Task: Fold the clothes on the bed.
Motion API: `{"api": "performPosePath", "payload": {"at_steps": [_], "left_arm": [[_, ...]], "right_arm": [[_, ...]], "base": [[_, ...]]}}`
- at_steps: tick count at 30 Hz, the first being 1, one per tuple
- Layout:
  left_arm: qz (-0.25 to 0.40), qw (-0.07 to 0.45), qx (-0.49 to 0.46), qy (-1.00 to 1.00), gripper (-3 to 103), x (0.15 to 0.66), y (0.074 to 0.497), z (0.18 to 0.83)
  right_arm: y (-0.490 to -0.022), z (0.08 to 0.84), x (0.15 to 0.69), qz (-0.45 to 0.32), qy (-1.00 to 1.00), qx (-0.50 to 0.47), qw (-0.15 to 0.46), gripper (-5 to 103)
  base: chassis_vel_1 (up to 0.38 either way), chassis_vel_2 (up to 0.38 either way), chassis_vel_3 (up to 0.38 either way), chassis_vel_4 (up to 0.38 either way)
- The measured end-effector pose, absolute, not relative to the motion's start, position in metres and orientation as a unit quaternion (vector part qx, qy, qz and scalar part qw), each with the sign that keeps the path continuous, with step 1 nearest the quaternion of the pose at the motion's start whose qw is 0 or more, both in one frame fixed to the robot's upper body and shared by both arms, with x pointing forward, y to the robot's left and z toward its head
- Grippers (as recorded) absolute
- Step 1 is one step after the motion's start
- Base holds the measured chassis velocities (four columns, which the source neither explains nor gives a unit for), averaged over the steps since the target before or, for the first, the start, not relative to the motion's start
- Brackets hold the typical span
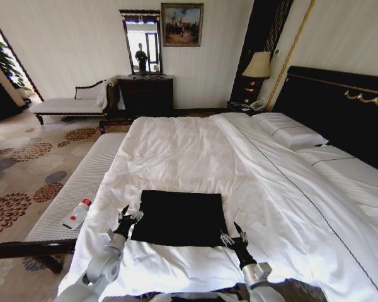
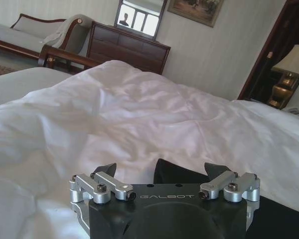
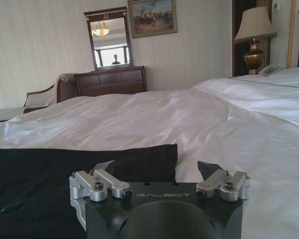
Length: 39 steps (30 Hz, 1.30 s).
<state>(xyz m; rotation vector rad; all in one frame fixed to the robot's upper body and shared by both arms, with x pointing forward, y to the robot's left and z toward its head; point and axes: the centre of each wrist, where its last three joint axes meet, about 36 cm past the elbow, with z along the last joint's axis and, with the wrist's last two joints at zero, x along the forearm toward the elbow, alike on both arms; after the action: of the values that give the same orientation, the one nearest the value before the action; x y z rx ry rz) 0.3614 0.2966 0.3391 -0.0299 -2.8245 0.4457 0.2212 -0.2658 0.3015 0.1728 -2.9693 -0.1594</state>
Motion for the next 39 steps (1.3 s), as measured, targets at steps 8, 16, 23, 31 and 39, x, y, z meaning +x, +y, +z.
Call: {"api": "performPosePath", "payload": {"at_steps": [8,16,23,31,39], "left_arm": [[0.176,0.154,0.001,-0.972,98,0.411,0.303,0.303],[0.19,0.156,-0.013,-0.969,89,0.466,0.284,0.295],[0.186,0.18,-0.028,-0.965,73,0.481,0.274,0.278],[0.181,0.196,-0.029,-0.963,58,0.49,0.269,0.269],[0.178,0.194,-0.033,-0.964,31,0.49,0.27,0.27]], "right_arm": [[-0.268,0.304,0.226,-0.051,-0.994,0.056,0.084,100],[-0.274,0.307,0.229,-0.047,-0.995,0.039,0.085,100],[-0.276,0.311,0.224,-0.046,-0.995,0.031,0.086,100],[-0.279,0.317,0.226,-0.048,-0.995,0.029,0.082,100],[-0.277,0.317,0.229,-0.05,-0.995,0.031,0.081,100]], "base": [[0.0,0.0,0.0,0.0],[0.0,0.0,0.0,0.0],[0.0,0.0,0.0,0.0],[0.0,0.0,0.0,0.0],[0.0,0.0,0.0,0.0]]}}
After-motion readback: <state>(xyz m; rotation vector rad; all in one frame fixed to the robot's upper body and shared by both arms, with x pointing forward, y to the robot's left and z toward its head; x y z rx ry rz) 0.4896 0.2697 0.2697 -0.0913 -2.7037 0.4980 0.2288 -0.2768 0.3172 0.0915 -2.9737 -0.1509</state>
